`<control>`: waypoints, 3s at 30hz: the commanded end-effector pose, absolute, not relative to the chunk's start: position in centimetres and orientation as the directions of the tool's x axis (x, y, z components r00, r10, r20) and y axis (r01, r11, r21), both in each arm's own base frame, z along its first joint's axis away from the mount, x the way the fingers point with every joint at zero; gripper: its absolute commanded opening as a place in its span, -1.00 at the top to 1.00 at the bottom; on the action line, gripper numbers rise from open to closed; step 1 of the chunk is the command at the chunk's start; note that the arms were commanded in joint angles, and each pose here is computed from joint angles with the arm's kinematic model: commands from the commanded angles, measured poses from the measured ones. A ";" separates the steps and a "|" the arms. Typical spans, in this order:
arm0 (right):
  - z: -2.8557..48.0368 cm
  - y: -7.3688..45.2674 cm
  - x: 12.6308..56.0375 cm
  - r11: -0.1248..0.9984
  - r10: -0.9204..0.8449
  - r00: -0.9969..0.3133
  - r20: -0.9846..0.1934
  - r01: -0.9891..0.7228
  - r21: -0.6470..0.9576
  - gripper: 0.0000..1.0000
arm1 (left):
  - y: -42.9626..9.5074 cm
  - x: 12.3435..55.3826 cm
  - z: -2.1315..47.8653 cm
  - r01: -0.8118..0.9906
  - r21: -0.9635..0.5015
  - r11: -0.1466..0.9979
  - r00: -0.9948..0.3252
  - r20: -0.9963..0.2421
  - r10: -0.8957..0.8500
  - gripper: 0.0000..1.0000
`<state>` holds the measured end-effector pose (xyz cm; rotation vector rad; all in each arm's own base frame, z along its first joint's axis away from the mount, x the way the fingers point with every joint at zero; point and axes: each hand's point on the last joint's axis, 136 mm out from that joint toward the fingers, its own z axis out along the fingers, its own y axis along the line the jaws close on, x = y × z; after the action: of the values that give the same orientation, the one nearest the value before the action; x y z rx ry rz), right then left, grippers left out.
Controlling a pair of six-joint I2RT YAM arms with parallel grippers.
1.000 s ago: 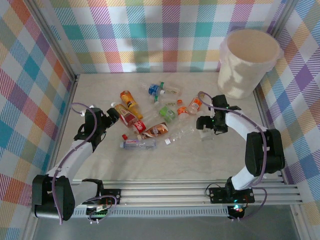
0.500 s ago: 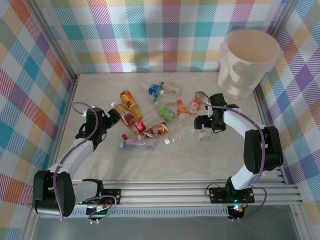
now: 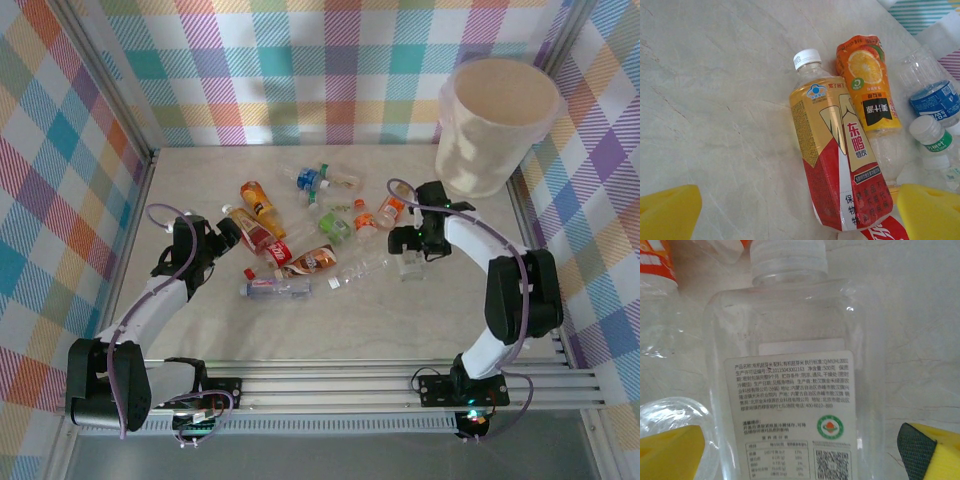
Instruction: Put the plastic bottles in the bin
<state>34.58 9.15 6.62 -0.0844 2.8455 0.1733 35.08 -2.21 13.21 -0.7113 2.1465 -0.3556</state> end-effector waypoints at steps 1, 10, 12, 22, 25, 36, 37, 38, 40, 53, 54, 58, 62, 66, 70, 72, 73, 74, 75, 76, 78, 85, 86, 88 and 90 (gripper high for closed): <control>5.9 9.8 34.6 0.988 -0.056 -0.965 -0.254 -0.090 0.124 -0.99 | -2.4 35.5 14.0 -0.346 -0.473 0.810 -0.496 -0.641 -0.586 -1.00; 4.4 8.2 34.4 0.999 0.006 -0.973 -0.233 -0.006 0.052 -0.91 | -2.6 35.7 14.2 -0.339 -0.480 0.809 -0.499 -0.638 -0.587 -1.00; 4.8 8.0 34.3 0.999 0.015 -0.968 -0.252 0.003 0.047 -0.80 | -2.8 35.7 14.4 -0.332 -0.484 0.810 -0.502 -0.636 -0.586 -1.00; 10.4 7.6 35.2 0.997 0.048 -0.900 -0.432 0.020 0.069 -0.43 | -4.8 36.1 16.5 -0.310 -0.547 0.778 -0.509 -0.596 -0.621 -1.00; 14.1 8.4 36.3 0.991 0.071 -0.847 -0.527 0.000 0.133 -0.36 | -6.9 36.5 17.5 -0.279 -0.540 0.795 -0.547 -0.591 -0.593 -1.00; 30.8 10.6 43.8 0.898 0.218 -0.550 -0.806 -0.211 0.387 -0.26 | -15.9 38.2 22.0 -0.093 -0.544 0.834 -0.659 -0.594 -0.462 -1.00; 32.2 10.4 44.5 0.894 0.225 -0.525 -0.821 -0.224 0.389 -0.26 | -15.8 38.2 21.6 -0.131 -0.542 0.830 -0.669 -0.570 -0.477 -1.00; 33.6 10.1 45.4 0.892 0.233 -0.501 -0.834 -0.232 0.388 -0.26 | -15.4 38.4 21.4 -0.177 -0.536 0.825 -0.667 -0.551 -0.501 -1.00; 36.2 9.3 47.0 0.895 0.239 -0.450 -0.860 -0.241 0.375 -0.25 | -14.4 38.6 20.9 -0.260 -0.504 0.824 -0.654 -0.535 -0.534 -1.00; 44.9 -1.8 58.7 0.914 0.403 -0.123 -0.907 0.004 0.405 -0.25 | -13.8 38.3 19.7 -0.241 -0.515 0.823 -0.618 -0.572 -0.539 -1.00; 44.9 -2.6 59.3 0.914 0.406 -0.100 -0.908 0.036 0.404 -0.26 | -14.0 38.2 19.6 -0.229 -0.522 0.821 -0.622 -0.570 -0.536 -1.00; 44.0 -5.0 61.0 0.909 0.397 -0.052 -0.916 0.164 0.384 -0.28 | -15.1 38.7 19.6 -0.181 -0.563 0.806 -0.627 -0.565 -0.535 -1.00; 42.2 -6.9 62.0 0.899 0.375 -0.058 -0.925 0.267 0.347 -0.29 | -15.4 38.9 19.2 -0.177 -0.564 0.807 -0.638 -0.559 -0.531 -1.00; 39.3 -7.2 63.0 0.905 0.354 -0.126 -0.927 0.298 0.305 -0.30 | -15.4 39.0 18.9 -0.180 -0.558 0.810 -0.641 -0.558 -0.527 -1.00; 36.8 -7.4 63.5 0.915 0.325 -0.209 -0.922 0.317 0.250 -0.33 | -15.7 38.9 18.8 -0.162 -0.548 0.820 -0.657 -0.561 -0.504 -1.00; 35.8 -7.7 63.5 0.918 0.320 -0.249 -0.914 0.318 0.235 -0.34 | -15.7 38.8 18.7 -0.151 -0.548 0.823 -0.660 -0.564 -0.496 -1.00; 35.3 -7.7 63.5 0.923 0.316 -0.273 -0.908 0.310 0.228 -0.35 | -15.7 38.7 18.7 -0.146 -0.548 0.824 -0.661 -0.566 -0.494 -1.00; 34.8 -7.6 63.6 0.929 0.313 -0.297 -0.902 0.295 0.224 -0.35 | -15.8 38.7 18.7 -0.141 -0.549 0.824 -0.661 -0.568 -0.491 -1.00; 34.4 -7.5 63.6 0.935 0.308 -0.318 -0.897 0.277 0.223 -0.35 | -15.8 38.6 18.7 -0.136 -0.551 0.823 -0.662 -0.568 -0.489 -1.00; 33.9 -7.2 63.5 0.941 0.306 -0.344 -0.888 0.253 0.227 -0.35 | -15.9 38.6 18.8 -0.129 -0.553 0.823 -0.662 -0.570 -0.487 -1.00; 33.4 -6.5 63.1 0.949 0.300 -0.390 -0.870 0.209 0.234 -0.35 | -16.0 38.5 18.8 -0.119 -0.557 0.822 -0.662 -0.572 -0.484 -1.00; 32.9 -5.1 59.5 0.959 0.284 -0.514 -0.809 0.160 0.235 -0.35 | -15.1 38.0 19.5 -0.127 -0.548 0.827 -0.629 -0.600 -0.494 -1.00; 32.7 -5.1 59.0 0.957 0.291 -0.525 -0.800 0.165 0.240 -0.35 | -15.1 38.0 19.7 -0.123 -0.550 0.826 -0.629 -0.601 -0.493 -1.00; 32.6 -4.6 58.2 0.955 0.296 -0.541 -0.787 0.158 0.251 -0.35 | -15.4 38.0 19.8 -0.105 -0.552 0.827 -0.633 -0.604 -0.484 -1.00; 32.7 -4.1 57.7 0.952 0.304 -0.549 -0.778 0.142 0.272 -0.35 | -15.6 38.0 20.0 -0.091 -0.558 0.825 -0.635 -0.605 -0.480 -1.00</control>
<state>60.04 -6.09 30.38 0.3682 2.1448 0.1360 38.11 -15.31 18.81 -0.4628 2.2388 -0.6019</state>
